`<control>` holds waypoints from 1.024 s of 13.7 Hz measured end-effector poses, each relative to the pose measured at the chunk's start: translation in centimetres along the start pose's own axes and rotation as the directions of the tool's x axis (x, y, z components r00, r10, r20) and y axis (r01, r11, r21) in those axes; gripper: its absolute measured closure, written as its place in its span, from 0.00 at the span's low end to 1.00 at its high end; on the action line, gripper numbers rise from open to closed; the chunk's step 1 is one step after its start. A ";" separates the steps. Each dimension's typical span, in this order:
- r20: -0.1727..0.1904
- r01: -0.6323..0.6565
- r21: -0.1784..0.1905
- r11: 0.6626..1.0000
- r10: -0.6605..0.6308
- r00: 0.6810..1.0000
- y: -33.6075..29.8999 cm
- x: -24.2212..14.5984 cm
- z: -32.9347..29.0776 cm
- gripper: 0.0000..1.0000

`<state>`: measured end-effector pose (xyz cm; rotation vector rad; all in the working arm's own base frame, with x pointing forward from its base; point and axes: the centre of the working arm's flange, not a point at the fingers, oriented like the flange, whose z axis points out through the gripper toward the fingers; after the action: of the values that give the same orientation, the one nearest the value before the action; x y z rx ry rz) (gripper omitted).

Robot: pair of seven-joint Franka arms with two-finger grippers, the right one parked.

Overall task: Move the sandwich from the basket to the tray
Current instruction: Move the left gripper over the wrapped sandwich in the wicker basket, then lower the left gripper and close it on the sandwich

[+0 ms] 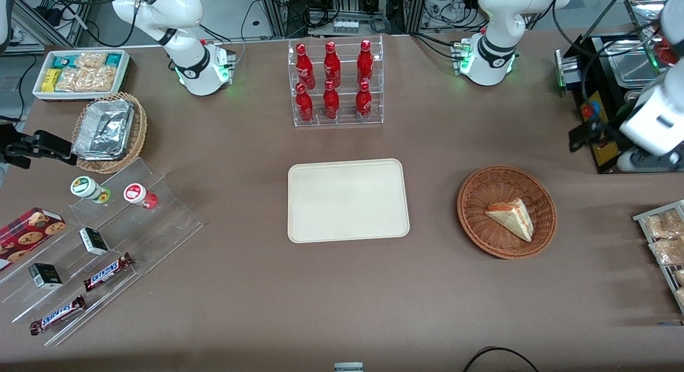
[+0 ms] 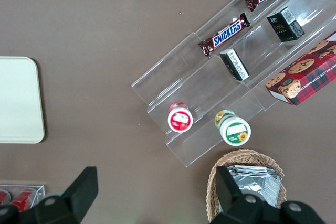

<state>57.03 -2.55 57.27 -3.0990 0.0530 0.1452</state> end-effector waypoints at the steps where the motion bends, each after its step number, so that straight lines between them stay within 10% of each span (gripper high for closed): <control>1: -0.003 0.007 -0.001 1.000 -0.007 1.000 0.1 0.7 1.9 0.00; 8: -0.029 0.244 -0.014 0.970 -0.245 0.969 0.6 2.0 13.0 0.00; 14: -0.064 0.474 -0.049 0.879 -0.476 0.877 1.0 1.7 20.0 0.00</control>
<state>56.85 -2.84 37.22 -3.0319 -0.7113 0.0122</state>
